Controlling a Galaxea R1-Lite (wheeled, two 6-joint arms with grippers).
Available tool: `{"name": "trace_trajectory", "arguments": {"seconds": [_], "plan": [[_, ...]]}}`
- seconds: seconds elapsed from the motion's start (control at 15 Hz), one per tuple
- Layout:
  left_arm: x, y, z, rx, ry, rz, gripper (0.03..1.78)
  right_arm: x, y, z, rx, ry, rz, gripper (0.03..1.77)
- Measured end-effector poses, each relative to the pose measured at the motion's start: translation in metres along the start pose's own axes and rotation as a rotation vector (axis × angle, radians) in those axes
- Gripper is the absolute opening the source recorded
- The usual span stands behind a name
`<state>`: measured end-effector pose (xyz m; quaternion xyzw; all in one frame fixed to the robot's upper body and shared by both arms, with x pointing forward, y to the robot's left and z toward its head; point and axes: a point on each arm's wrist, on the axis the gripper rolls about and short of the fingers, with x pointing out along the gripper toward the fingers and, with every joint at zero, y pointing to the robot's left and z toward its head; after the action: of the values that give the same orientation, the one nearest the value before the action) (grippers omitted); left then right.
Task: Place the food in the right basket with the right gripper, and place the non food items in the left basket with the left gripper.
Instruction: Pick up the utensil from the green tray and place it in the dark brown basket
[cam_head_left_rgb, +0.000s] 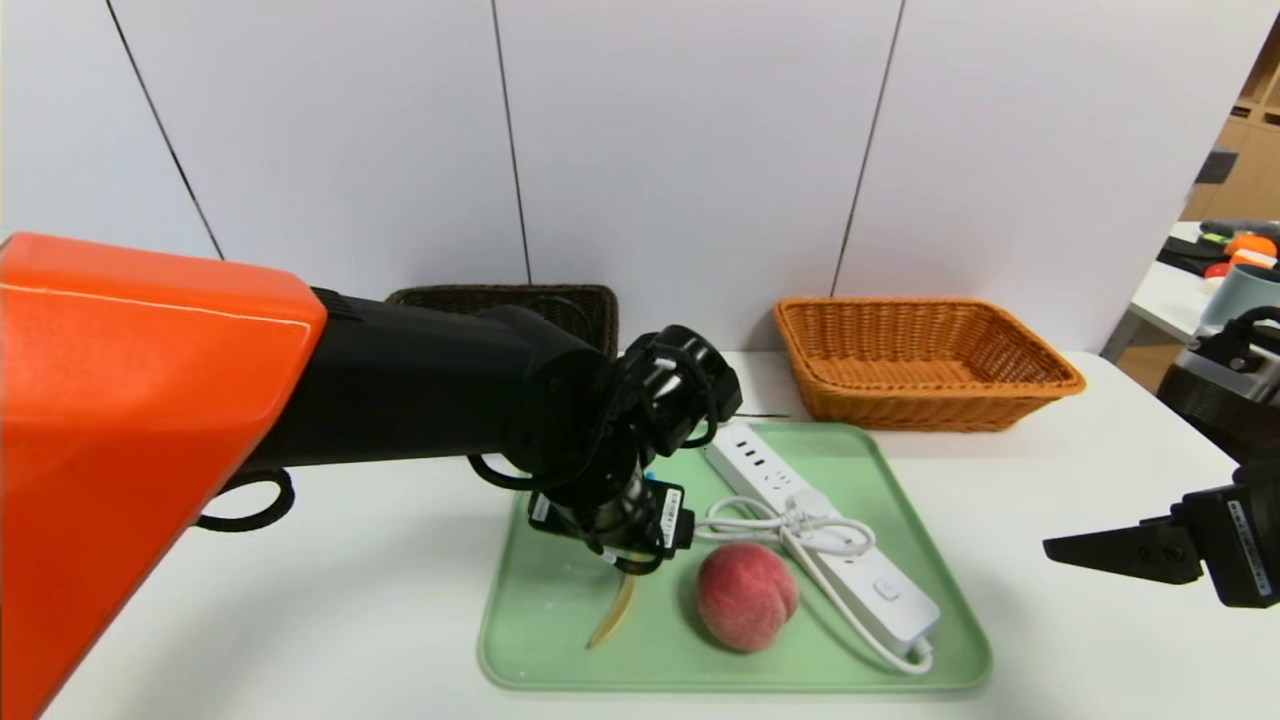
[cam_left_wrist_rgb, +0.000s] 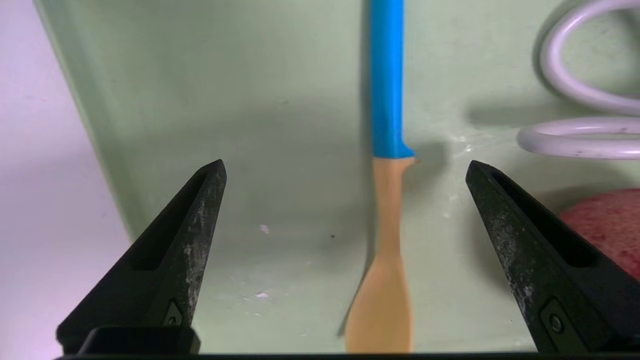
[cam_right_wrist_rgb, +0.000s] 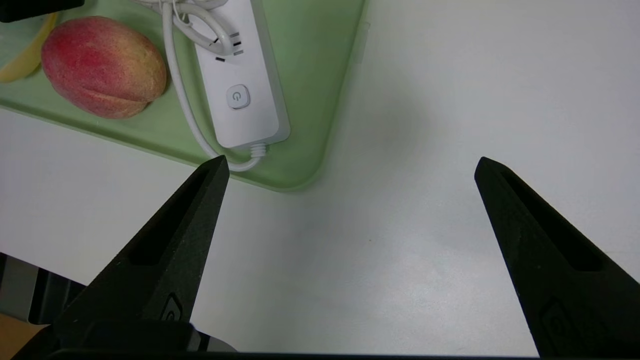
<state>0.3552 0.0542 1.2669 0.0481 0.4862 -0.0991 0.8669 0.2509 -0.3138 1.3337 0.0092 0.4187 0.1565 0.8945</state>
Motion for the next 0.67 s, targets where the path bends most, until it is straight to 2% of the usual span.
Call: {"name": "trace_trajectory", "arguments": {"seconds": [0.2, 0.67], "plan": [[0.001, 0.0, 0.001, -0.031, 0.009, -0.016, 1.69, 0.0, 0.0, 0.0, -0.001, 0.0, 0.0, 1.7], [0.013, 0.0, -0.001, -0.032, 0.033, 0.0, 1.69, 0.0, 0.0, -0.001, 0.0, 0.002, 0.0, 1.7]]}}
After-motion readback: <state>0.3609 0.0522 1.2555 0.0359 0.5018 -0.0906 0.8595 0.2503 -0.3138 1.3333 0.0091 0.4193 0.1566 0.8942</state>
